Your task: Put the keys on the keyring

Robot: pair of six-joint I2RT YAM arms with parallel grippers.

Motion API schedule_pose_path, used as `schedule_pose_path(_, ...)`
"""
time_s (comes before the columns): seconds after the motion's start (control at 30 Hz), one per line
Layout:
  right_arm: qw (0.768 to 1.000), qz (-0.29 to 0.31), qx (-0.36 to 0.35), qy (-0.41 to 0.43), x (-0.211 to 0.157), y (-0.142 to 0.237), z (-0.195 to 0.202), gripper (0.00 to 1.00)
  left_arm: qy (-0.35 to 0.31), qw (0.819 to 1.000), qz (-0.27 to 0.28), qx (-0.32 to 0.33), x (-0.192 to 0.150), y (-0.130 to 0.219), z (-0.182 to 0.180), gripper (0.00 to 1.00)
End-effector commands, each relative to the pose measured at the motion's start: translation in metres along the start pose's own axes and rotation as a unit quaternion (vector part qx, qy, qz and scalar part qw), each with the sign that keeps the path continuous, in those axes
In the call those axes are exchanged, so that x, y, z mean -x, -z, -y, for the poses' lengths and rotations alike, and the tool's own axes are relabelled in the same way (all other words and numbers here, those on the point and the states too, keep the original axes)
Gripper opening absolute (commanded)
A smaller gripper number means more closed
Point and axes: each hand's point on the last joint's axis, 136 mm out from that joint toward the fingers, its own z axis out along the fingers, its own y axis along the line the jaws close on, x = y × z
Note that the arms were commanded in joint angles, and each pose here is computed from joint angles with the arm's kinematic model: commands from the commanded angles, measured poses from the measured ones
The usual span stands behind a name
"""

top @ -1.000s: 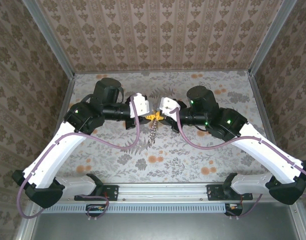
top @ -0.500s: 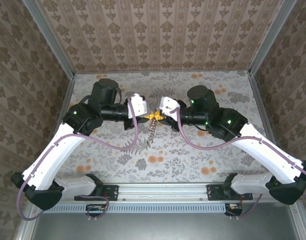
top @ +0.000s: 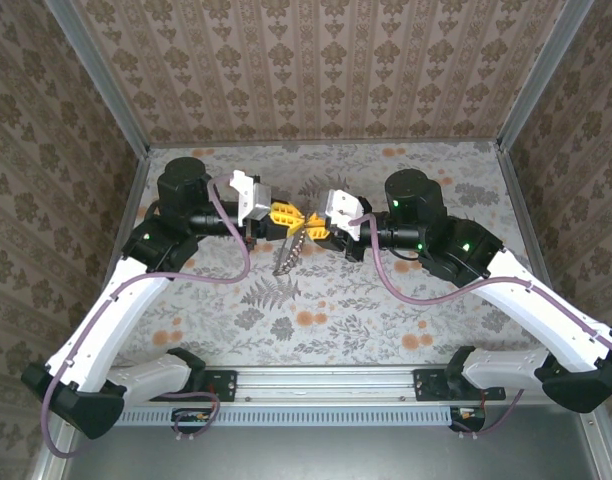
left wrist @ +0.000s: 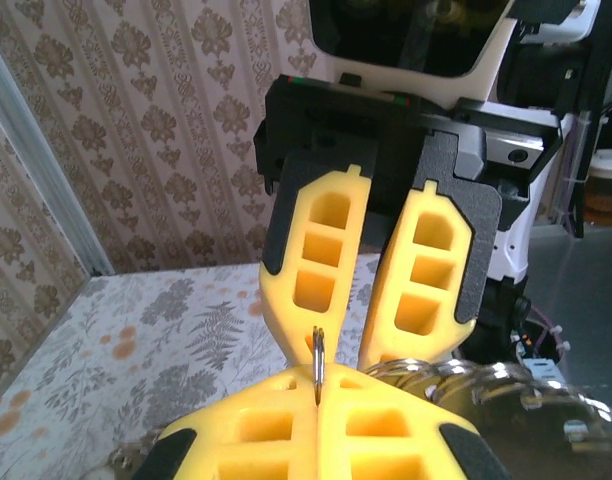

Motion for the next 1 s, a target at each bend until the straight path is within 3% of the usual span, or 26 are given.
schedule_pose_path(0.0, 0.999, 0.023, 0.022, -0.009, 0.007, -0.001, -0.010, 0.17, -0.028, 0.998, 0.046, -0.030, 0.026, 0.004, 0.012, 0.00)
schedule_pose_path(0.47, 0.999, 0.038, 0.006, -0.014, 0.012, 0.003, -0.006, 0.18, -0.018, 0.994, 0.091, -0.056, 0.038, 0.007, 0.021, 0.00)
schedule_pose_path(0.83, 0.996, 0.090, -0.003, -0.018, 0.039, 0.031, -0.009, 0.31, -0.015, 0.992, 0.097, -0.079, 0.048, 0.017, 0.027, 0.00)
schedule_pose_path(0.97, 0.994, 0.110, -0.015, -0.014, 0.049, 0.044, -0.008, 0.31, -0.016, 0.992, 0.095, -0.085, 0.051, 0.022, 0.031, 0.00)
